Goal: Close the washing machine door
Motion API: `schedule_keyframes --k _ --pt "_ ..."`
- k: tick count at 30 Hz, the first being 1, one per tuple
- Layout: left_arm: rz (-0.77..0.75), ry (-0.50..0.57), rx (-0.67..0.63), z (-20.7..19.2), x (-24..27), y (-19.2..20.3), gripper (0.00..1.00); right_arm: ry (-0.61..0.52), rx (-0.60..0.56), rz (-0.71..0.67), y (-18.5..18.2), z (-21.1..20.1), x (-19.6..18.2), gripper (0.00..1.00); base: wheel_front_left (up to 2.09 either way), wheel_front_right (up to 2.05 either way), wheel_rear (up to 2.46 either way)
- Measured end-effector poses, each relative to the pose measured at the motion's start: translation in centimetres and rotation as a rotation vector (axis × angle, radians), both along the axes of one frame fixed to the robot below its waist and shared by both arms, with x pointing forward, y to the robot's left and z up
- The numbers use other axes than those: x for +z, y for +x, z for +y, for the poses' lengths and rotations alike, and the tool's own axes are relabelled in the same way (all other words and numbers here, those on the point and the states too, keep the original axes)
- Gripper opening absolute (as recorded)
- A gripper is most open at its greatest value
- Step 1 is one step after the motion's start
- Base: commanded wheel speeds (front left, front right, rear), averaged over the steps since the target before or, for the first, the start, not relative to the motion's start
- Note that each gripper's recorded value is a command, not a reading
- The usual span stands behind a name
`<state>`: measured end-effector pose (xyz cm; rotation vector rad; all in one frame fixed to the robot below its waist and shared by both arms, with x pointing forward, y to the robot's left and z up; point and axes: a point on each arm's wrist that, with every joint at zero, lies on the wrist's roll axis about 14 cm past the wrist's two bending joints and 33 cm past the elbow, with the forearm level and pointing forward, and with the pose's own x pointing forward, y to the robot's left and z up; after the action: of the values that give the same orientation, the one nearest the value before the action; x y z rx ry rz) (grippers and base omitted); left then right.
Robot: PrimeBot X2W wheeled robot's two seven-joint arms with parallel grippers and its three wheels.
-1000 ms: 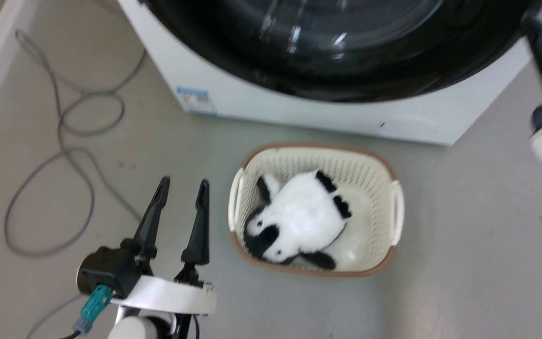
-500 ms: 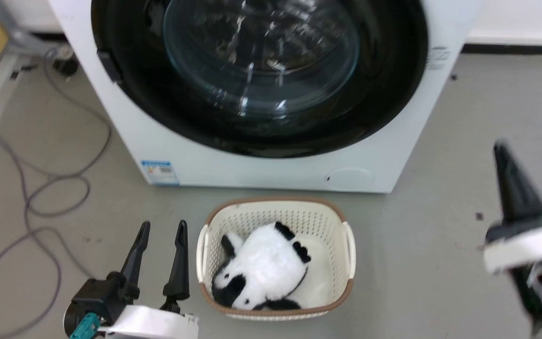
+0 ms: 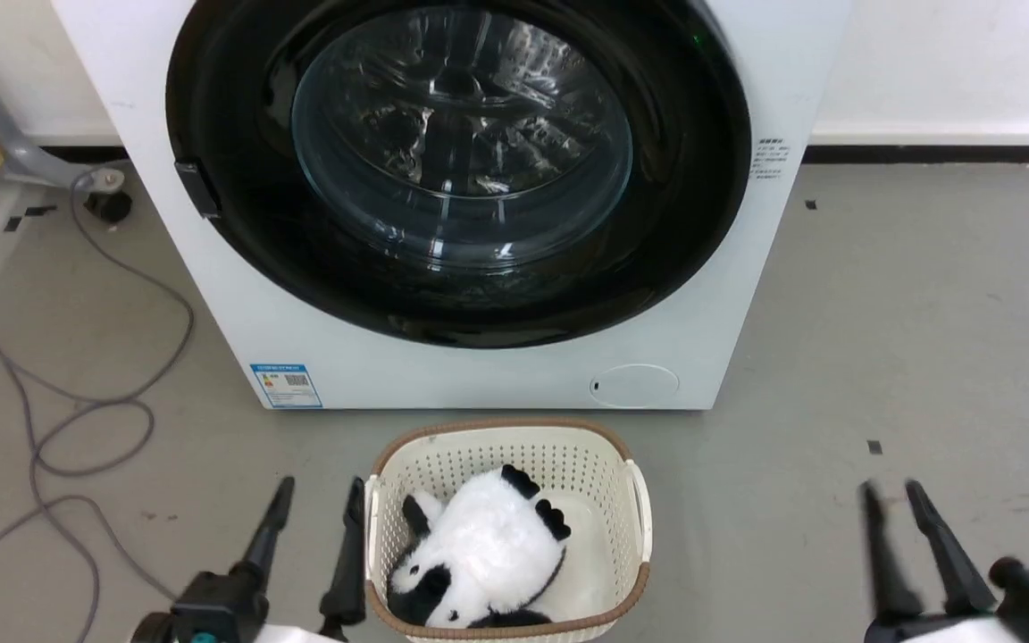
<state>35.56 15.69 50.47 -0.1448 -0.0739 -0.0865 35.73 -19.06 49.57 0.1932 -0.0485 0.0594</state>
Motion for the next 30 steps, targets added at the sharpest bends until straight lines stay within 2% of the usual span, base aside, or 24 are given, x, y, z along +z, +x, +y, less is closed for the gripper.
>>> schedule_keyframes --k 14,15,30 --pt "0.005 0.008 0.023 0.13 -0.09 -0.52 1.0 -0.028 -0.008 -0.009 -0.5 0.41 0.2 1.0 0.0 0.0 0.0" --pt "0.002 0.009 0.022 0.11 0.0 -0.51 0.0 -0.028 -0.007 -0.011 -0.48 0.47 0.25 0.0 0.0 0.0 0.0" --pt "0.019 0.018 0.021 0.11 -0.18 -0.48 0.0 -0.044 0.003 0.006 -0.46 0.67 0.12 0.0 0.0 0.0 0.0"
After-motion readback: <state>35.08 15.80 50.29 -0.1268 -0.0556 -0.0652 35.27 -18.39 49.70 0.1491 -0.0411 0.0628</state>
